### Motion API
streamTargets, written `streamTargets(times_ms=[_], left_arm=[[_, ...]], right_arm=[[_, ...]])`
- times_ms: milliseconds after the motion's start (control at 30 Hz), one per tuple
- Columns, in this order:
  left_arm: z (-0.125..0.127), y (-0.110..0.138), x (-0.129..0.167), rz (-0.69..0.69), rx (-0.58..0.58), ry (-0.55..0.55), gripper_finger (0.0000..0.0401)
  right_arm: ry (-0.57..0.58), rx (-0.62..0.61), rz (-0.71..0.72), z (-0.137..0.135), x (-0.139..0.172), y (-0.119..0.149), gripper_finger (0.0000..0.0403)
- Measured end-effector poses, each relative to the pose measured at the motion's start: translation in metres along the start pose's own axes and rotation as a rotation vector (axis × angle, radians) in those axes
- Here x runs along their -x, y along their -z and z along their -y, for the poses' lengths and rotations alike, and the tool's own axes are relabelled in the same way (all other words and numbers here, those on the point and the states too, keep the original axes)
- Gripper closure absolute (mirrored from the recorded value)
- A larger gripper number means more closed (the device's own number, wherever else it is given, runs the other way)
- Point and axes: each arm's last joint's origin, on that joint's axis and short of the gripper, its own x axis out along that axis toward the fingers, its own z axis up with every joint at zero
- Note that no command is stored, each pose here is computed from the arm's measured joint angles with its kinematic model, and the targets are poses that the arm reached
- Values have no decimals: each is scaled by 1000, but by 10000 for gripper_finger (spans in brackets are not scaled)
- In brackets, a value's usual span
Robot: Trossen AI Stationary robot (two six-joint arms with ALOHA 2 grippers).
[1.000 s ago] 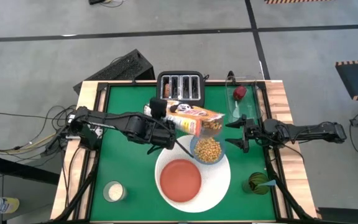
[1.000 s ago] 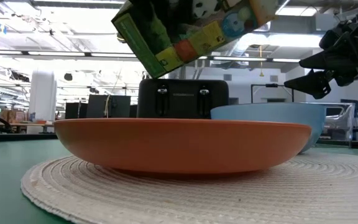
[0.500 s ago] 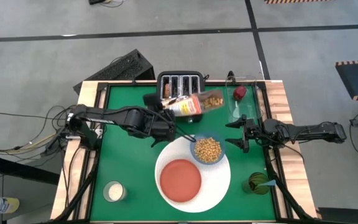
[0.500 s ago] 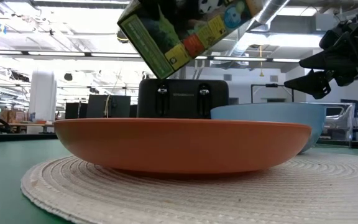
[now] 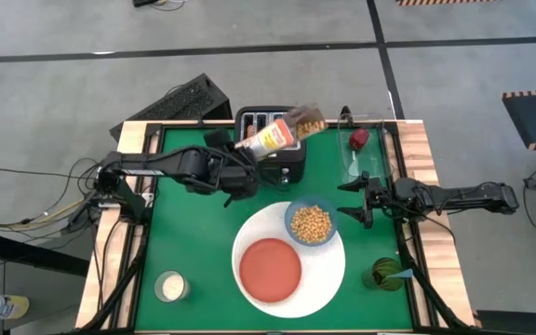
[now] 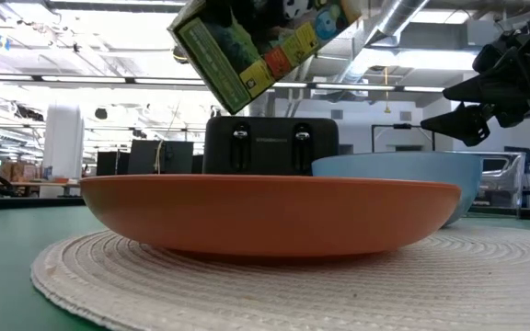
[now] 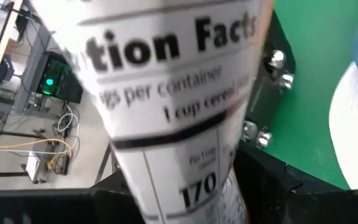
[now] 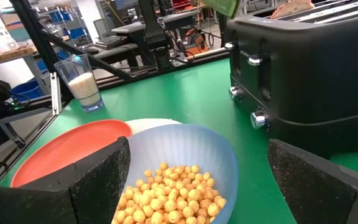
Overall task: Arrange a breakfast setting
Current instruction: Pour the cereal into the blue bowl
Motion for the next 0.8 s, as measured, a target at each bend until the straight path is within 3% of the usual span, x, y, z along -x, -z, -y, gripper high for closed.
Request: streamTargets(times_ms=[500,700,800], left_arm=[[-51,-8,4,14,150,-105,243],[-46,-12,0,24,213,-63,302],[-30,-9,-14,-6,275,-11,332]], right_arm=[[0,0,0,0,0,0,7],[0,0,0,0,0,0,7],[0,0,0,0,0,0,7]])
